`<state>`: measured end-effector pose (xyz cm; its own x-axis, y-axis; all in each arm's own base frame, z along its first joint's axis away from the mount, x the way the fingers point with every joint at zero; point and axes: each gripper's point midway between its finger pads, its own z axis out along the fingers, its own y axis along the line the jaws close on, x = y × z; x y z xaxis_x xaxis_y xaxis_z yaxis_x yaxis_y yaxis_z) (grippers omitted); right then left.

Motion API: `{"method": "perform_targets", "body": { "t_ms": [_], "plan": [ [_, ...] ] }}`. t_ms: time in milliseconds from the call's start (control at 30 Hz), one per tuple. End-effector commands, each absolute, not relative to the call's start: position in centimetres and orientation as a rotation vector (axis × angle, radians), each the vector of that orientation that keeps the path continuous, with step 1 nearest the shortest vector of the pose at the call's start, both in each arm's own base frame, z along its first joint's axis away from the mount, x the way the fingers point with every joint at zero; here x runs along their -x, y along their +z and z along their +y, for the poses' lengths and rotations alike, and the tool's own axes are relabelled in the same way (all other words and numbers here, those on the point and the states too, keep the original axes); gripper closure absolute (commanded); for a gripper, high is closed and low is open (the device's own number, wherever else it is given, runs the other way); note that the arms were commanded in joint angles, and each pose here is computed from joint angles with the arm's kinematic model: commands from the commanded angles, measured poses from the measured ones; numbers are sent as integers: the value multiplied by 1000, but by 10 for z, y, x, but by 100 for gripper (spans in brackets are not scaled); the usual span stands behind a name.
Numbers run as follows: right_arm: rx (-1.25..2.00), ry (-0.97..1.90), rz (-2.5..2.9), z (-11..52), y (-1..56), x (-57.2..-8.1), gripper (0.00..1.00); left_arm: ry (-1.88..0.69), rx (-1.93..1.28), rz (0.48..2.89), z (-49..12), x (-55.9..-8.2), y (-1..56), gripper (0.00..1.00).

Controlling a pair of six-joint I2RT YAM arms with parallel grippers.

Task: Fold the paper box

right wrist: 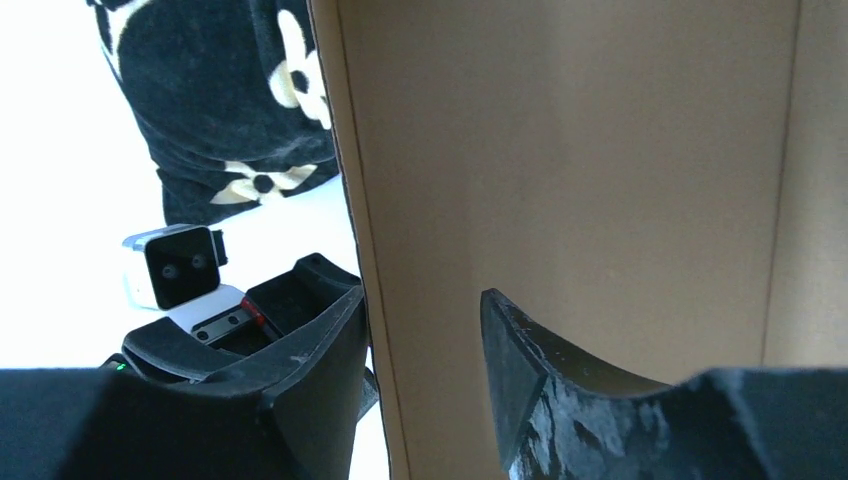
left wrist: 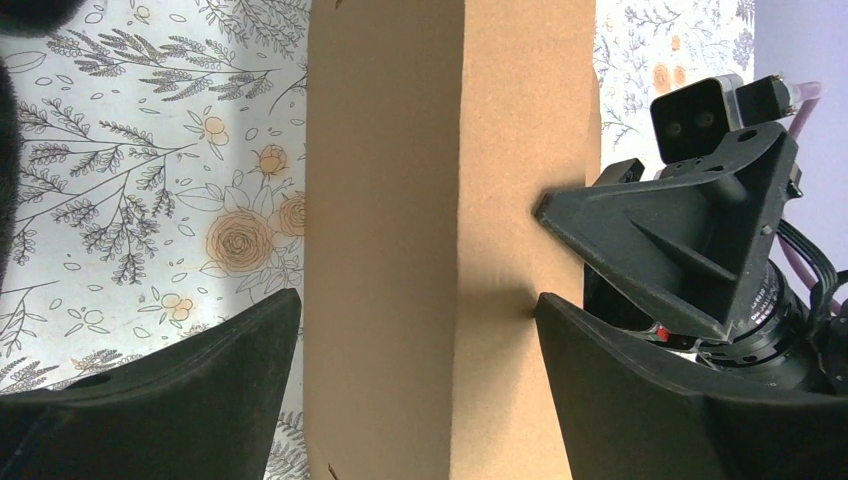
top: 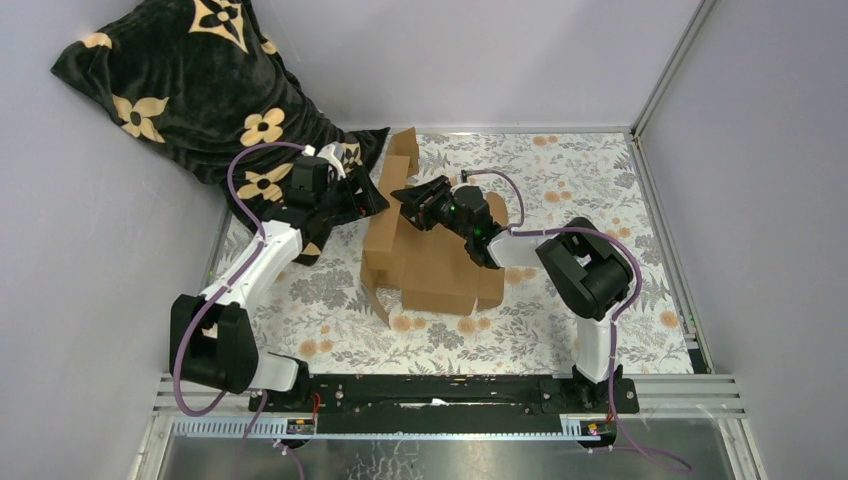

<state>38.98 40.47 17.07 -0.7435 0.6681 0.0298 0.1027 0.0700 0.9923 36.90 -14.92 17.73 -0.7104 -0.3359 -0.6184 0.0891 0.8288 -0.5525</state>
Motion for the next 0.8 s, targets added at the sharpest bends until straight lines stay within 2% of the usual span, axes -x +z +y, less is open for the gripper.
{"method": "perform_targets", "body": {
  "t_ms": [0, 367, 600, 767],
  "plan": [
    [-654, 1715, 1899, 404, 204, -388, 47, -669, 148, 2232, -146, -380, 177, 7],
    [-592, 1512, 1974, 332, 200, -382, 40, -627, 143, 2243, -141, -380, 175, 7],
    [-478, 1159, 2158, 265, 149, -377, 41, -620, 121, 2242, -141, -380, 178, 7],
    [-346, 980, 2297, 249, 119, -380, 41, -591, 115, 2253, -137, -380, 176, 7]
  ]
}}
